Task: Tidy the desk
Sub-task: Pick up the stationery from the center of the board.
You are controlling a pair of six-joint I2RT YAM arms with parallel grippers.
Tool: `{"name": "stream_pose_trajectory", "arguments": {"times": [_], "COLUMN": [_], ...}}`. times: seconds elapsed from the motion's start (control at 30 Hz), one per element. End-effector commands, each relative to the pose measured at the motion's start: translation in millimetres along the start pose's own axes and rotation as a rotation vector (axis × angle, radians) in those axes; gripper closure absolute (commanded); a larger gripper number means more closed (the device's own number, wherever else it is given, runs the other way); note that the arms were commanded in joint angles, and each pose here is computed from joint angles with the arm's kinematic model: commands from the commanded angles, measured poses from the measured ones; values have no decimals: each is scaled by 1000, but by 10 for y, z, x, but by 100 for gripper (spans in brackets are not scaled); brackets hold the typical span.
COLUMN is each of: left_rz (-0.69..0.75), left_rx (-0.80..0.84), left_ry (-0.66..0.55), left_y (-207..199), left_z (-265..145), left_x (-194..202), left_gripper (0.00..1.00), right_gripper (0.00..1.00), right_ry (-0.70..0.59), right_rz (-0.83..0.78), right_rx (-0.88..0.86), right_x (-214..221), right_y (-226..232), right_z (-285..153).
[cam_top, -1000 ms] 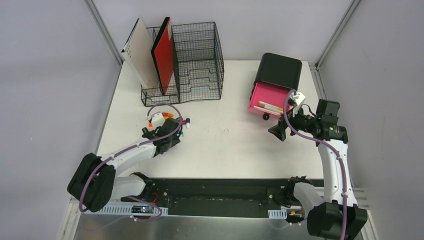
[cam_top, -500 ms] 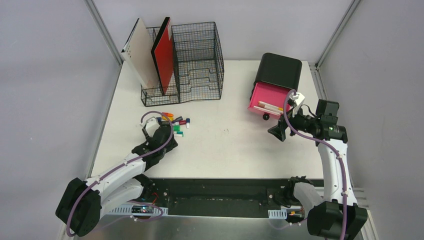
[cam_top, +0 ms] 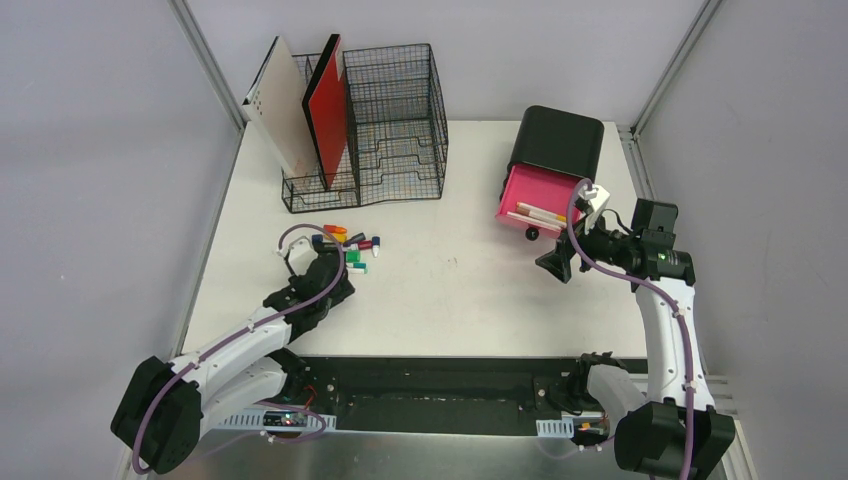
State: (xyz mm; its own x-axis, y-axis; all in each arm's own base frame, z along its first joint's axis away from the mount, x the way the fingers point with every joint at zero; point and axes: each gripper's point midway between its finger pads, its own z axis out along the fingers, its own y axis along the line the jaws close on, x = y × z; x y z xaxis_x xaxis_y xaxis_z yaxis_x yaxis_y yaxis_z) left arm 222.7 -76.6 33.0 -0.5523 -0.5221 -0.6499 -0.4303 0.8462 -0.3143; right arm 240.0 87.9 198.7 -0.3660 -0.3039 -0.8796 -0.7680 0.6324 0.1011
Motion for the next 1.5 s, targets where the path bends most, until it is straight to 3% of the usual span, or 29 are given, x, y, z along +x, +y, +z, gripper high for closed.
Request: {"name": "stream_pose_trajectory", "arguments": {"times": [0.0,0.3,0.47,0.97,1.23,1.47], "left_rz": [-17,1,-20,-25,-35,-20], "left_rx": [39,103,7,-114,-186,-286], "left_ry": [-38,-113,-121,-87,-57,15], "left_y": [-80,-137,14,109,138,190], "left_z": [-13,-134,-157,-106,-75,6], "left_x": [-105,-198,-243,-210,-200,-161], "left_gripper": [43,43,43,46,61,59], "right_gripper": [1,1,1,1,1,1], "right_ry": [-22,-18,-17,-17,-15,-15], "right_rz": [-26,-23,-27,-33,-41,-43], "right_rx": [-20,-29,-31,-32,-27,-25], "right_x": [-38,-30,-33,-36,-36,-41], "right_y": [18,32,39,51,49,50], "right_z": [-3,1,-5,-11,-21,-25]}}
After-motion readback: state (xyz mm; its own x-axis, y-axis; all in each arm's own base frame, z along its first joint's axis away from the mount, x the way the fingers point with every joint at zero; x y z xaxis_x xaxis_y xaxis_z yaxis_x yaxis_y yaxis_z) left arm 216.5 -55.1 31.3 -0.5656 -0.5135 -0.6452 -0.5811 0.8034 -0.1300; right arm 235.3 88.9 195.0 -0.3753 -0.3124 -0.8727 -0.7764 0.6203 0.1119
